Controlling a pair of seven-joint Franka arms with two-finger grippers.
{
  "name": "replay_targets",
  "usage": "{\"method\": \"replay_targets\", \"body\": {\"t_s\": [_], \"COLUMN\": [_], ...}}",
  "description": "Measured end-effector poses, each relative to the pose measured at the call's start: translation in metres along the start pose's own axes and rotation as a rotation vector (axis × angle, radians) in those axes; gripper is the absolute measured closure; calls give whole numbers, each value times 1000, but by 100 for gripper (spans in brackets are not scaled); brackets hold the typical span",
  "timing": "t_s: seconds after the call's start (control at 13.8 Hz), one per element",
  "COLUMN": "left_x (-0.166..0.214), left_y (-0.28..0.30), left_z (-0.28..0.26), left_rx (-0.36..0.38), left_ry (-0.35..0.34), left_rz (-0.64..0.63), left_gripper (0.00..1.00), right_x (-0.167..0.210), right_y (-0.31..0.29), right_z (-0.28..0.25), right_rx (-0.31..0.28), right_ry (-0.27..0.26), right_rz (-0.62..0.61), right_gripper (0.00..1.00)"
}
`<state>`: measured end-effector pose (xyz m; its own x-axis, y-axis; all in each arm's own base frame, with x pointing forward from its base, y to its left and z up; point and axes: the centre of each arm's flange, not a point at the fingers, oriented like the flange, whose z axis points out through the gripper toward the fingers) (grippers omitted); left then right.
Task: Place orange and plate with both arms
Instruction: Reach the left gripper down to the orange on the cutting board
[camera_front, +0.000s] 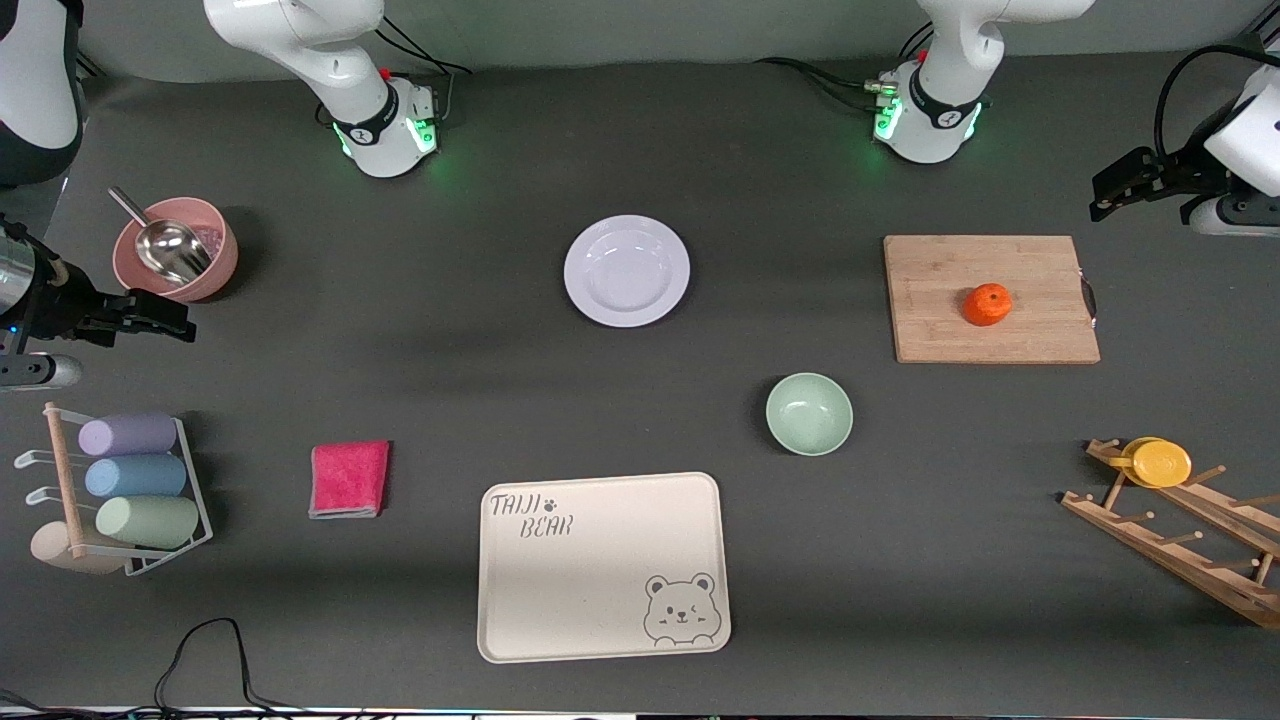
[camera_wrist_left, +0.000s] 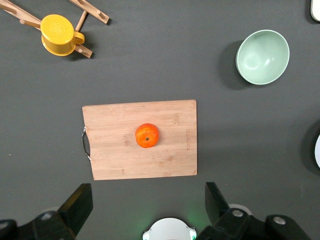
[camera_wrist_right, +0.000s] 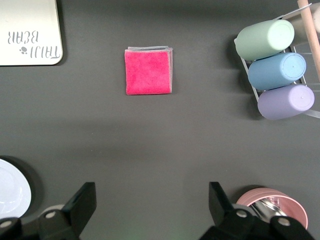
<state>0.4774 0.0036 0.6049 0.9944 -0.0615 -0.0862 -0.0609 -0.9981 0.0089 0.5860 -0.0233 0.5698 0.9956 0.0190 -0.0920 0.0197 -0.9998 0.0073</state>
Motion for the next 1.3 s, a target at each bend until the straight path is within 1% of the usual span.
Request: {"method": "replay_targets", "body": {"t_s": [0.43,0.65,0.8,0.94,1.16,1.3], "left_x": [0,1,4,3,-16,-31], "left_y": [0,-1,-1,-4,-6,-8], "left_z": [6,36,73,131,225,273], "left_rx": [0,-2,2,22,37,50], "left_ry": [-13,-51,-45,-17,52,70], "left_rz": [8,9,12,19,33,44], "left_gripper": [0,0,0,0,0,0], "right_x": [0,-1,-7,-21,-57,-84], "right_y": [0,0,0,-5,-32,-59], "right_z": [0,-2,-7,-19,-34,-39], "right_rx": [0,0,3,9,23,33], "right_ry": [0,1,-2,0,13,21], "right_rz": [0,0,0,3,21,37], "right_gripper": [0,0,0,0,0,0]}}
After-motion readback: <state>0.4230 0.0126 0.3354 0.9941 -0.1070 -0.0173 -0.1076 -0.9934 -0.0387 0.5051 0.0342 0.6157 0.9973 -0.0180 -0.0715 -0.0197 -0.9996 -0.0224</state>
